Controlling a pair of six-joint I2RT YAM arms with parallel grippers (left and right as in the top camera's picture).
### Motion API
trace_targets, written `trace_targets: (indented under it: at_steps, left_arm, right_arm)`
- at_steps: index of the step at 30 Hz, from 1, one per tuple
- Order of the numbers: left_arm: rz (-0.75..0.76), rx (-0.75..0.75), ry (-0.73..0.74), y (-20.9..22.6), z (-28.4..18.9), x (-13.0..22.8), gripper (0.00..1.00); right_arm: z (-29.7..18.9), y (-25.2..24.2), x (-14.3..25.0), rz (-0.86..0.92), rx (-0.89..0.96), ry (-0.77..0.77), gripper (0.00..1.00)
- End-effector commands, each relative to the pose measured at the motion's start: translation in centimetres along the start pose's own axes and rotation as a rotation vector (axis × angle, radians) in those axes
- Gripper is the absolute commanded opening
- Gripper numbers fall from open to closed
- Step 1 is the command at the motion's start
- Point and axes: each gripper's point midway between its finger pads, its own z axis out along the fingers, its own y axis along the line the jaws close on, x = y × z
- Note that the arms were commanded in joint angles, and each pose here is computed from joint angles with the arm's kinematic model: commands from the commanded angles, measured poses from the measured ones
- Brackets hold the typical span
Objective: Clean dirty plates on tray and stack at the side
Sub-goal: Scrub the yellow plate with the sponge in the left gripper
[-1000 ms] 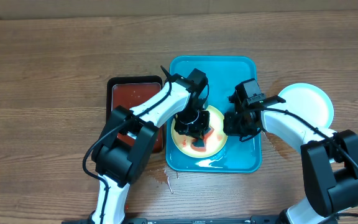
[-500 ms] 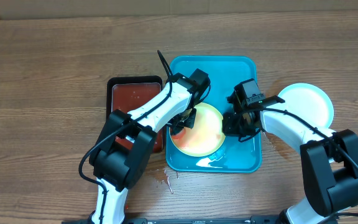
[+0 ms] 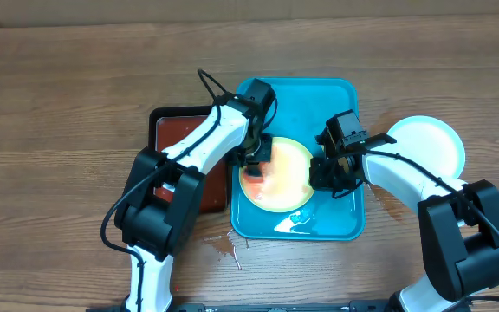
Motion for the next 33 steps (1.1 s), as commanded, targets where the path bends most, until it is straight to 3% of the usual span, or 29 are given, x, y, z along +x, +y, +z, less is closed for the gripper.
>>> trace_targets:
  at_steps: [1, 7, 12, 18, 25, 33]
  left_arm:
    - [0.083, 0.240, 0.075, -5.8, 0.3, 2.0, 0.04]
    - [0.140, 0.250, 0.094, -8.0, 1.0, 3.4, 0.04]
    - [0.117, 0.218, 0.157, -7.2, 1.0, 4.9, 0.04]
    - [0.069, 0.004, 0.230, -2.4, 0.9, 6.7, 0.04]
    - [0.058, -0.315, 0.181, 3.4, -0.1, 6.1, 0.04]
    - [-0.028, -0.336, 0.070, 5.9, -2.3, 3.3, 0.04]
  right_arm:
    - [1.1, -2.1, 0.8, 0.019, 0.080, 0.030, 0.13]
    - [1.1, -2.1, 0.9, 0.021, 0.082, 0.035, 0.13]
    - [1.1, -2.2, 1.1, 0.022, 0.083, 0.040, 0.13]
    - [1.1, -2.2, 1.1, 0.022, 0.083, 0.040, 0.13]
    - [1.1, -2.2, 1.0, 0.021, 0.083, 0.037, 0.13]
    - [1.1, -2.2, 1.0, 0.021, 0.083, 0.037, 0.13]
